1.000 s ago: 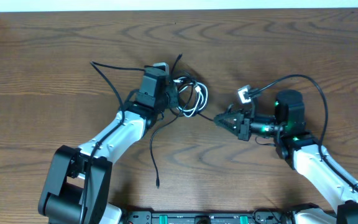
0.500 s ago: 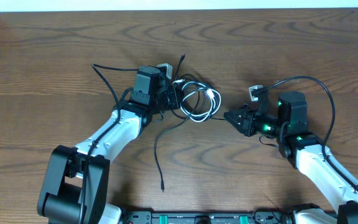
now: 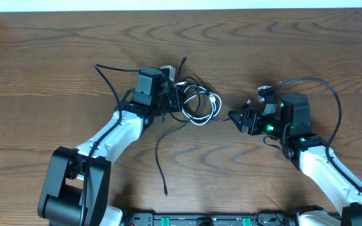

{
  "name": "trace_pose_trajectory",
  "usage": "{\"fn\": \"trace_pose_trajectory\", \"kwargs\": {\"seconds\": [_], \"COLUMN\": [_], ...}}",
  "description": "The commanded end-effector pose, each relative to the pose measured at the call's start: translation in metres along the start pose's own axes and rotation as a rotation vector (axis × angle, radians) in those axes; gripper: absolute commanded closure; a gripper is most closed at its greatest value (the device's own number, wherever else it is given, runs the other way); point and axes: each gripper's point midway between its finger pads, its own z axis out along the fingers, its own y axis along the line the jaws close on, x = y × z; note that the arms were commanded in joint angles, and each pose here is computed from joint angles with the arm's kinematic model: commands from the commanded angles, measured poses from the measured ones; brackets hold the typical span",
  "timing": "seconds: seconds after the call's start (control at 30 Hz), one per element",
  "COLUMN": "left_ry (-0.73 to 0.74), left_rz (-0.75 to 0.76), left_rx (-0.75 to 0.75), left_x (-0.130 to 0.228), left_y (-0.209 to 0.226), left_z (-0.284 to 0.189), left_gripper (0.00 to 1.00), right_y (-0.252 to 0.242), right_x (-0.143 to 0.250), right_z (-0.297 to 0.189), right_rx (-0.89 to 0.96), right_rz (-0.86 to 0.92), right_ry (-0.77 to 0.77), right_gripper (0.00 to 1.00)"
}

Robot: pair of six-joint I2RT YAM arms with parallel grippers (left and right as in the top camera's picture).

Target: Untangle cables

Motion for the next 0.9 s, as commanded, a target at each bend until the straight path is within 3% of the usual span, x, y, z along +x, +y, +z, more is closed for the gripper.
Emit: {"fn": "trace_pose_trajectory", "kwargs": {"seconds": [0.0, 0.3, 0.87], "left_ry": [-0.021, -0.021, -0.031], "left_rz": [0.016, -0.001, 0.001], "left_rx": [0.013, 0.014, 0.018], "left_x": [-0.008, -0.008, -0.010], "left_y": [-0.005, -0.005, -0.006], "left_z": [-0.004, -0.004, -0.004], "left_gripper": [0.92, 0.92, 0.92], "right_y": [0.000, 0.010, 0.006], "right_x": [-0.009, -0.002, -0.006], "right_z": [-0.003, 0.001, 0.001], "right_rx": [0.015, -0.003, 0.035], "right_rz": [0.006, 0.000, 0.034], "right_ry": [-0.029, -0.007, -0.013], "right_gripper": [0.29, 0.24, 0.25]}}
